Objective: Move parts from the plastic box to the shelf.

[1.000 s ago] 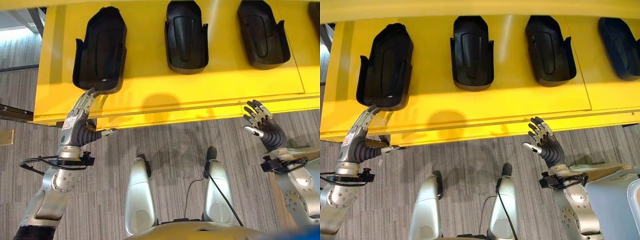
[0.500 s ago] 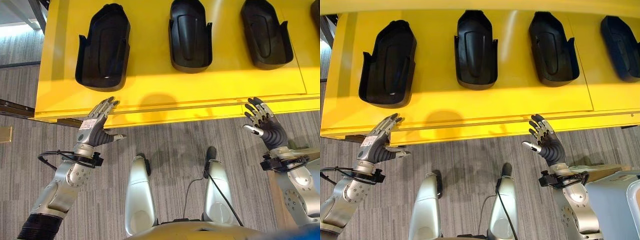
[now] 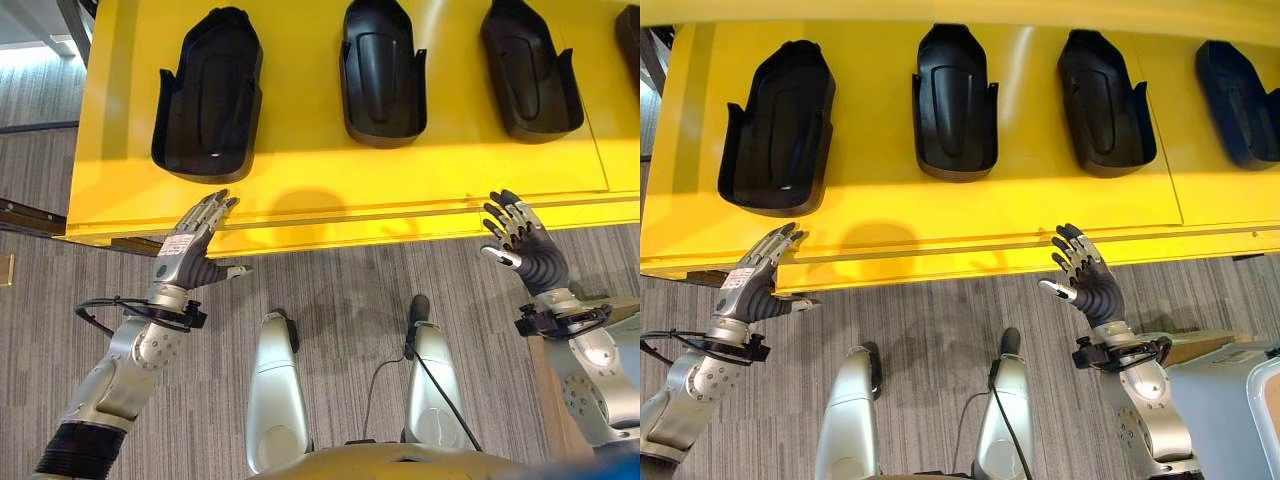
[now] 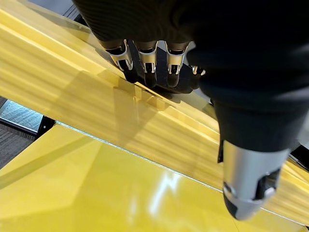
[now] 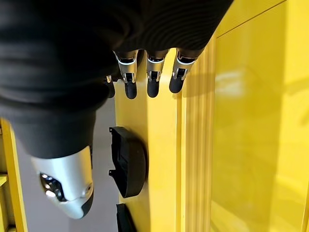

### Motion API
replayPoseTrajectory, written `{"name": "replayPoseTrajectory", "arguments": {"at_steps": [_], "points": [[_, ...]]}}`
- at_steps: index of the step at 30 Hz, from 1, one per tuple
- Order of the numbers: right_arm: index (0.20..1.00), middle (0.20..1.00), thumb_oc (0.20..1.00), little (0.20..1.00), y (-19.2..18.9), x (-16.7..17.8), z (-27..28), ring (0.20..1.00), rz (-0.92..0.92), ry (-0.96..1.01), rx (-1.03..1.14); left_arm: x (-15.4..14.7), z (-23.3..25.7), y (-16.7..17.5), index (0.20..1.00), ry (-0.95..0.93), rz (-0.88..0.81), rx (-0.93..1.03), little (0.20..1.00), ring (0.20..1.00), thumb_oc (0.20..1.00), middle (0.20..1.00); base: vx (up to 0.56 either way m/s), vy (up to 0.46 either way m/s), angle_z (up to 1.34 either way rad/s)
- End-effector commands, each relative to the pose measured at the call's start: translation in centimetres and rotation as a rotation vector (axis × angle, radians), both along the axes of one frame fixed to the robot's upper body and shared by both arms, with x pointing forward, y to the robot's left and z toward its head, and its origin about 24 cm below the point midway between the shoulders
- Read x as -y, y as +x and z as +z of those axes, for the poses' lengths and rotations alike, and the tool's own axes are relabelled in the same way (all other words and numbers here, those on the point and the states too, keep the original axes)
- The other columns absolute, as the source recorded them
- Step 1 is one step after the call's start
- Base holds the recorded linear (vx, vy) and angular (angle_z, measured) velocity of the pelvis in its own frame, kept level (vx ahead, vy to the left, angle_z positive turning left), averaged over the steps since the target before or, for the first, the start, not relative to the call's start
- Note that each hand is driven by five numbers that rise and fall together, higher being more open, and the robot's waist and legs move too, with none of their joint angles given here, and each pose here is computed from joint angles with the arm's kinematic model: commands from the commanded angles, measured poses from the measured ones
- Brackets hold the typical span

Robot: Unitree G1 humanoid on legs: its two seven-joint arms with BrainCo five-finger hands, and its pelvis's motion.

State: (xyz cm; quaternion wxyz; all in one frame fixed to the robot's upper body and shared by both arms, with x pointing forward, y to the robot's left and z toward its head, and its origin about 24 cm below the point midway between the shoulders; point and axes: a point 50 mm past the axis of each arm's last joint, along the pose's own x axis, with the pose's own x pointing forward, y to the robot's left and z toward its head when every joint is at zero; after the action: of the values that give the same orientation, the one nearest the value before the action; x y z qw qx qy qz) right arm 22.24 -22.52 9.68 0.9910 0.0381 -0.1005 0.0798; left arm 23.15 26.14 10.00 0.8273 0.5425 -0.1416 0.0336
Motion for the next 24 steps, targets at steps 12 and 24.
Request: {"name": "replayPoseTrajectory", "arguments": {"at_steps": [12, 24], "points": [[1.000, 1.000, 1.000, 1.000, 0.6, 0.3, 2.4, 1.000, -0.019, -0.001, 0.129, -1.5, 0.5, 3.5, 1.000, 0.009, 0.159, 0.045, 1.000, 1.000, 1.000, 1.000, 0.00, 0.000, 0.00], [1.000, 1.000, 1.000, 1.000, 0.6, 0.1, 1.6, 1.000, -0.012, 0.016, 0.082, -0.7, 3.8, 6.4, 1.000, -0.023, 0.180, 0.192, 1.000, 1.000, 1.000, 1.000, 0.00, 0.003, -0.01]]}}
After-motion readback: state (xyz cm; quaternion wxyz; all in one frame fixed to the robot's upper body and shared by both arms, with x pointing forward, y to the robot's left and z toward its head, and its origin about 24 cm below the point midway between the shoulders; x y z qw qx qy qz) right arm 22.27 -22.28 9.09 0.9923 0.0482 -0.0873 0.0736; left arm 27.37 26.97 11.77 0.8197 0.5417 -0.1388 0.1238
